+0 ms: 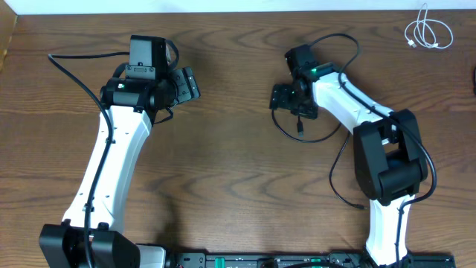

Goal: Untangle cables

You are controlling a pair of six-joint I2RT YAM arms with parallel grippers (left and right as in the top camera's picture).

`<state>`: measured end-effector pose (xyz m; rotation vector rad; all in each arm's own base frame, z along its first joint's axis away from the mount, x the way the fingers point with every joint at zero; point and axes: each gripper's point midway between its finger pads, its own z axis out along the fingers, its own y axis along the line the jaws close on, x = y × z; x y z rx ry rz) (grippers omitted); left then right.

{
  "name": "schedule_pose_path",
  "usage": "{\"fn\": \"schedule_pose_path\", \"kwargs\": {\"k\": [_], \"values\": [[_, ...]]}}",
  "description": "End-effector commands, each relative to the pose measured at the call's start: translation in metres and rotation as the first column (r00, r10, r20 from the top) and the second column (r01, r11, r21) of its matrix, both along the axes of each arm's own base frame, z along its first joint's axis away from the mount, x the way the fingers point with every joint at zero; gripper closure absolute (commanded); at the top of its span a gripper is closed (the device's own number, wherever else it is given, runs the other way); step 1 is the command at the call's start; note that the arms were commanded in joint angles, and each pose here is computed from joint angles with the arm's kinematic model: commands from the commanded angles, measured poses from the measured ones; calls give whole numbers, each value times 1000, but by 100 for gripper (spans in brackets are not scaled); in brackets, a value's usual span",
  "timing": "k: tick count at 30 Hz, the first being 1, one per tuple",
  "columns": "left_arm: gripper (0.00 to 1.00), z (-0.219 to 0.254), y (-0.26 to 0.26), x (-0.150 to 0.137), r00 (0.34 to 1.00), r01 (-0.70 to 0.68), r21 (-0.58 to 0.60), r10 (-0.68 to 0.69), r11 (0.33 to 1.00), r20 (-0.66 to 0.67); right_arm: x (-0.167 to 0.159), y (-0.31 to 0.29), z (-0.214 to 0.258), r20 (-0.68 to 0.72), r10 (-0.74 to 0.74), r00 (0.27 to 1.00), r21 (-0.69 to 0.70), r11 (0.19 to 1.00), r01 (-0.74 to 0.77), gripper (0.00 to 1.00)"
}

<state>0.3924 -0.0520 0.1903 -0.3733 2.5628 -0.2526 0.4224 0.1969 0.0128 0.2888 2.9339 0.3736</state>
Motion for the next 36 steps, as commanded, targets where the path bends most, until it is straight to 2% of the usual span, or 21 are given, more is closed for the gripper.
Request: {"fn": "schedule_pose_path", "kwargs": {"k": [1,4,7,10,12,15,22,26,36], "values": [[18,-1,1,0,1000,-15,-1,15,1000,-6,-12,13,-11,-27,20,999,-1,1000,-20,13],[18,-1,1,0,1000,-15,-1,15,1000,-6,-16,20,-18,-38,37,999,-5,999,-38,16],[18,-1,1,0,1000,-15,-1,15,1000,-7,-22,24,-28,-61,55,997,-16,998,-56,22],[18,-2,1,0,1000,-15,0,15,1000,-9,-25,25,-36,-75,66,995,-23,997,-68,36],[17,-2,1,-1,1000,-15,0,15,1000,-11,-25,25,-36,-75,65,995,-22,998,-67,50],[18,-3,2,-1,1000,-15,0,15,1000,-15,-25,25,-36,-75,65,995,-22,998,-67,64],[18,-3,2,-3,1000,-15,1,15,1000,-22,-25,26,-35,-75,72,995,-13,997,-73,88],[17,-3,2,-3,1000,-15,1,15,1000,-21,-24,28,-32,-68,111,991,-1,994,-112,99],[18,-3,2,-3,1000,-15,0,15,1000,-21,-16,12,-5,-80,210,975,-39,976,-213,99]]}}
